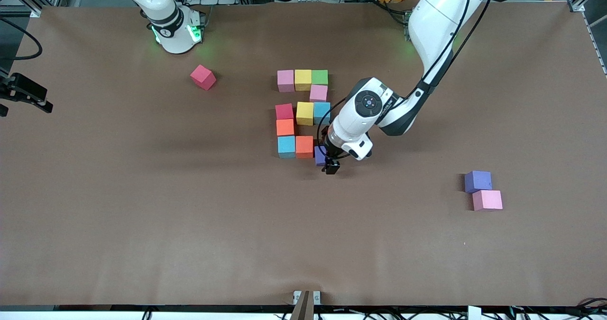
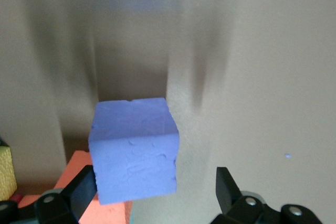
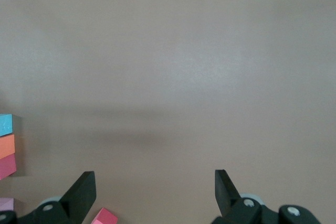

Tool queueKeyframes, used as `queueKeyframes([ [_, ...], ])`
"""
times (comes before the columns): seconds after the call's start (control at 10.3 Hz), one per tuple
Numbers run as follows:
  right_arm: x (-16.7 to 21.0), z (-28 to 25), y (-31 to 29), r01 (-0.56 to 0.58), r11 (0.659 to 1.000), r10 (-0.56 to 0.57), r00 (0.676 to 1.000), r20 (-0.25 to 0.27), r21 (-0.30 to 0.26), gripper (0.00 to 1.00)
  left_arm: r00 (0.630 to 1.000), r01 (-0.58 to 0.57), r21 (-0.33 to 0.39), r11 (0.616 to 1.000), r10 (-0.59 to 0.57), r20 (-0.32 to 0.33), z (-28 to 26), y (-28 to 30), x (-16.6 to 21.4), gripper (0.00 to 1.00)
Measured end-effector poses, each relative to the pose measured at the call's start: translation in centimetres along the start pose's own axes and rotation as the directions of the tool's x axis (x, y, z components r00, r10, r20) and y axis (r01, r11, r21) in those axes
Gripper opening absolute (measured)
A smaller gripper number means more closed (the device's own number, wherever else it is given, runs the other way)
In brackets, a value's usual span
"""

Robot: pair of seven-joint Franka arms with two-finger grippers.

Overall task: Form number 2 with 11 blocks
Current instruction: 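Withdraw the open left gripper from the cube group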

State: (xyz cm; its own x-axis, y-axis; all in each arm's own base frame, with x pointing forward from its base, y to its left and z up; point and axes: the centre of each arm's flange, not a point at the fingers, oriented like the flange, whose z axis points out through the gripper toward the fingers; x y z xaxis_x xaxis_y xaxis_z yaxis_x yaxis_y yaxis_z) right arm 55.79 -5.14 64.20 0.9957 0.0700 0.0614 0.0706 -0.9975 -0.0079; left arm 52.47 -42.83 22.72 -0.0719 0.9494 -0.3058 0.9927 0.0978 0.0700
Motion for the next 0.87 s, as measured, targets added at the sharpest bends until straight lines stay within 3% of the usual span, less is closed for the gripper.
queueKeyframes([
  [0.58, 0.0, 0.0, 0.0, 0.000, 1.000, 0.000, 1.000, 0.000, 0.000, 1.00, 1.000, -0.018, -0.028, 0.999, 0.019, 0.013, -2.1, 0.5, -0.7, 1.00],
  [0.87, 0.0, 0.0, 0.0, 0.000, 1.000, 0.000, 1.000, 0.000, 0.000, 1.00, 0.993, -0.122, -0.044, 0.992, 0.122, -0.006, -4.6, 2.3, 0.4, 1.00],
])
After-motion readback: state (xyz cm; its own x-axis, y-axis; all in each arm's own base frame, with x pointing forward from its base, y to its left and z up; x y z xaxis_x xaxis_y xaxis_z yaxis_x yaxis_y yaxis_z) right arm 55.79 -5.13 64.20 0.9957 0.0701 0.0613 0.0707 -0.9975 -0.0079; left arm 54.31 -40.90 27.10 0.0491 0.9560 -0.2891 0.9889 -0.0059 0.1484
